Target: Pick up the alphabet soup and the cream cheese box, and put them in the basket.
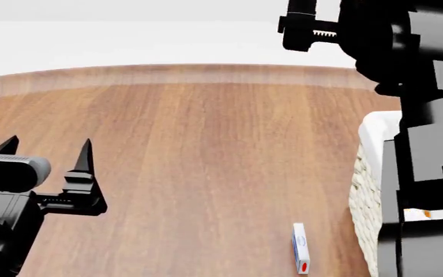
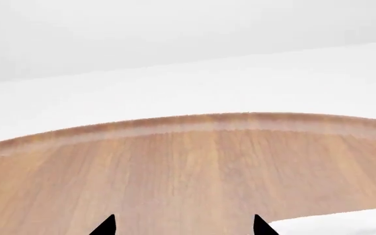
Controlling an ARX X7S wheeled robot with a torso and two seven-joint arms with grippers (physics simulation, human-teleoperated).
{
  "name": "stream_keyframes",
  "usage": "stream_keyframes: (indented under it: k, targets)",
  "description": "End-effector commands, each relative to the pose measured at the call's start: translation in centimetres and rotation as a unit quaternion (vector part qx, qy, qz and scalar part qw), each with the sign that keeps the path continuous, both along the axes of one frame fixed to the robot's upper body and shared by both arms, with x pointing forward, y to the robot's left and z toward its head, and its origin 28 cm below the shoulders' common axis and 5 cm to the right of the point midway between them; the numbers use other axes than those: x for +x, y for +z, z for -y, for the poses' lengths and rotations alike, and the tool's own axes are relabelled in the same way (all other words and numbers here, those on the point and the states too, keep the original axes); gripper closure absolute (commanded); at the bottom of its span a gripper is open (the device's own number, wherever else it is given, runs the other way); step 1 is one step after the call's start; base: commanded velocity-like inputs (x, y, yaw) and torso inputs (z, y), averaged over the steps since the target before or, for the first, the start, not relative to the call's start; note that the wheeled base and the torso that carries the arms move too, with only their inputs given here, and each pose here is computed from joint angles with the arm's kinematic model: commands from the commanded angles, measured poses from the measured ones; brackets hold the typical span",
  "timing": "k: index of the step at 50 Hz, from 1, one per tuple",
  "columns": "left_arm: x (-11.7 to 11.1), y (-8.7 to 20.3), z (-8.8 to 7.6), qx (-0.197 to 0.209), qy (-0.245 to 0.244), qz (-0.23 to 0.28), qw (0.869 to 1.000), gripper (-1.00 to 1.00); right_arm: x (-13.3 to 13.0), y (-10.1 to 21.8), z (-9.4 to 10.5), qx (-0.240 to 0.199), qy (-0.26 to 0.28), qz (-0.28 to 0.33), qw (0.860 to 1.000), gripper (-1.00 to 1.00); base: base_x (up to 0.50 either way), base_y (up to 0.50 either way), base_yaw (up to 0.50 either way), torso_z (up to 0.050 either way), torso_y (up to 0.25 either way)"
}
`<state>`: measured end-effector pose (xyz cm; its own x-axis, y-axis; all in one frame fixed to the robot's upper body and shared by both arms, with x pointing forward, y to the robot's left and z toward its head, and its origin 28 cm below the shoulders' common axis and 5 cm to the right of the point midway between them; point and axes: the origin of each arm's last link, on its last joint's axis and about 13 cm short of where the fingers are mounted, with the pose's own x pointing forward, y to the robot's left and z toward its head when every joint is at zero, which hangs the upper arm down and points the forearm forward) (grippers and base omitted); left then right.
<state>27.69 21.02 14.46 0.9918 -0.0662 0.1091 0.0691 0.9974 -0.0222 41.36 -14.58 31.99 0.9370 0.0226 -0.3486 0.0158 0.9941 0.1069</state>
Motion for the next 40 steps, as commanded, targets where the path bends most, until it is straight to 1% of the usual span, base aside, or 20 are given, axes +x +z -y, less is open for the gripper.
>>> stream_keyframes:
  k: [1, 4, 5, 9, 15, 22, 25, 27, 29, 40]
  targets:
    - [-0.1, 0.0, 0.1, -0.001, -0.001, -0.001, 1.000, -1.00, 0.5, -0.8, -3.7, -0.015, 0.092, -0.009, 0.996, -1.00, 0.00, 0.00, 0.00, 0.000, 0.000]
    - [-0.1, 0.0, 0.0, -0.001, -0.001, 0.000, 1.000, -1.00, 0.6, -1.6, -4.5, -0.021, 0.104, -0.015, 0.994, -1.00, 0.00, 0.00, 0.00, 0.000, 0.000]
    - [-0.1, 0.0, 0.0, -0.001, -0.001, 0.000, 1.000, -1.00, 0.6, -1.6, -4.8, -0.010, 0.112, -0.014, 0.994, -1.00, 0.00, 0.00, 0.00, 0.000, 0.000]
    - [-0.1, 0.0, 0.0, 0.000, 0.000, 0.001, 1.000, -1.00, 0.7, -2.0, -5.3, -0.011, 0.121, -0.018, 0.992, -1.00, 0.00, 0.00, 0.00, 0.000, 0.000]
    - [-0.2, 0.2, 0.0, 0.000, -0.002, 0.002, 1.000, -1.00, 0.7, -3.1, -5.4, -0.014, 0.124, -0.031, 0.992, -1.00, 0.00, 0.00, 0.00, 0.000, 0.000]
    - [-0.2, 0.3, 0.1, 0.000, -0.002, 0.003, 1.000, -1.00, 0.8, -4.8, -5.3, 0.001, 0.125, -0.045, 0.991, -1.00, 0.00, 0.00, 0.00, 0.000, 0.000]
    - [-0.1, 0.3, 0.1, 0.000, -0.002, 0.003, 1.000, -1.00, 0.7, -6.1, -5.3, 0.010, 0.126, -0.061, 0.990, -1.00, 0.00, 0.00, 0.00, 0.000, 0.000]
    - [-0.1, 0.3, 0.1, 0.000, -0.002, 0.003, 1.000, -1.00, 0.7, -6.3, -5.3, 0.009, 0.127, -0.064, 0.990, -1.00, 0.00, 0.00, 0.00, 0.000, 0.000]
    - [-0.2, 0.3, 0.1, -0.001, -0.002, 0.004, 1.000, -1.00, 0.6, -7.5, -5.4, 0.021, 0.134, -0.076, 0.988, -1.00, 0.00, 0.00, 0.00, 0.000, 0.000]
    - [-0.1, 0.2, 0.1, 0.000, -0.002, 0.003, 1.000, -1.00, 0.1, -11.3, -5.4, 0.032, 0.129, -0.117, 0.984, -1.00, 0.00, 0.00, 0.00, 0.000, 0.000]
